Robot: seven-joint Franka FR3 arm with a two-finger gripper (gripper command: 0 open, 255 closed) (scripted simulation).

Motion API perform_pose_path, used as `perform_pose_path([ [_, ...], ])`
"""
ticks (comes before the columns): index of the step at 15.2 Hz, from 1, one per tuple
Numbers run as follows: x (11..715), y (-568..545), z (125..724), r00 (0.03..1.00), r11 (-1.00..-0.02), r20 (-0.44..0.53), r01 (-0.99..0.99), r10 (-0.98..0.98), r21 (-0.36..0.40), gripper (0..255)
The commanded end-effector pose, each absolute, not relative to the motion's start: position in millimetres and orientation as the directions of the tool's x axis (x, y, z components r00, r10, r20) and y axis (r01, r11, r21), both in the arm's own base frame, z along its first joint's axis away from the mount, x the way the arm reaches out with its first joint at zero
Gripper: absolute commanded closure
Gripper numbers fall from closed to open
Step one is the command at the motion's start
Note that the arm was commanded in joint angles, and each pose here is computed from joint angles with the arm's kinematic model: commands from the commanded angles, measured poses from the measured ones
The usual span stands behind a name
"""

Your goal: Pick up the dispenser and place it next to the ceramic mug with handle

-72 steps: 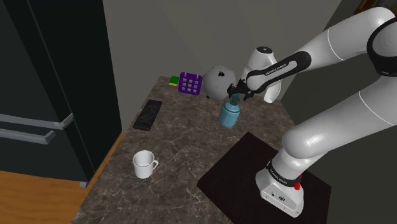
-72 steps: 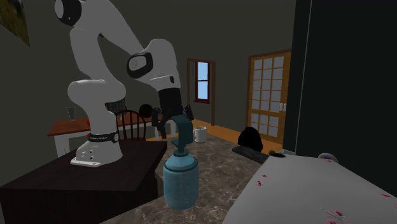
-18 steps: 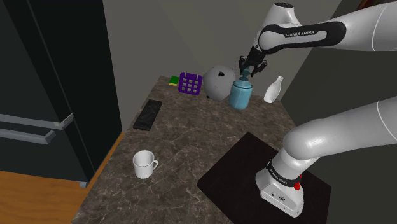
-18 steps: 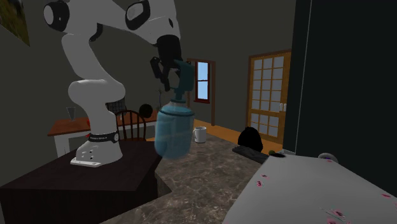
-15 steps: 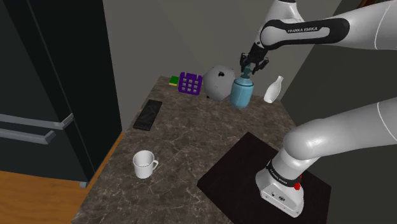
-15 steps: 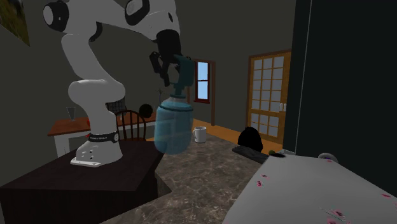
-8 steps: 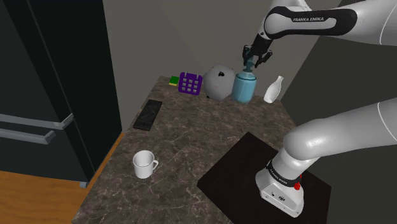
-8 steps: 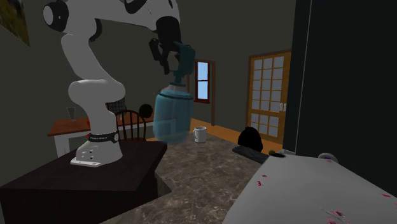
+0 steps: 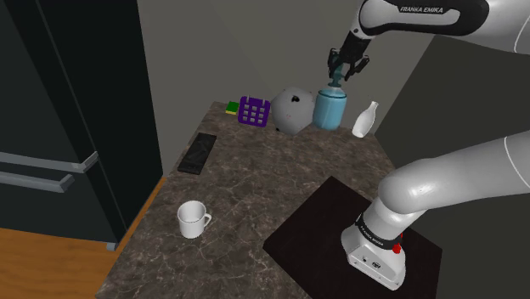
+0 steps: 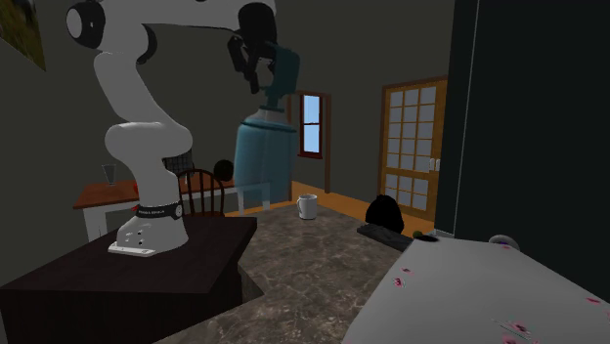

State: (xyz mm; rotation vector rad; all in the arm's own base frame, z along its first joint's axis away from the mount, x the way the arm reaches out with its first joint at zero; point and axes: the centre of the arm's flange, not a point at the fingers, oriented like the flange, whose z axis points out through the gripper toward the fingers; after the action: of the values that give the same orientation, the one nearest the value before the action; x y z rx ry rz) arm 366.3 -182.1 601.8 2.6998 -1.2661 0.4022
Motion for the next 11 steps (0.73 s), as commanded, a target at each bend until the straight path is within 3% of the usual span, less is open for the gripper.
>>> perform_pose_path([
  [1,367,-183,614,0.612,-0.639,0.295,-0.769,-0.734,0.006,255],
  [11,367,-183,667,0.612,-0.639,0.295,-0.769,-0.734,0.006,255],
])
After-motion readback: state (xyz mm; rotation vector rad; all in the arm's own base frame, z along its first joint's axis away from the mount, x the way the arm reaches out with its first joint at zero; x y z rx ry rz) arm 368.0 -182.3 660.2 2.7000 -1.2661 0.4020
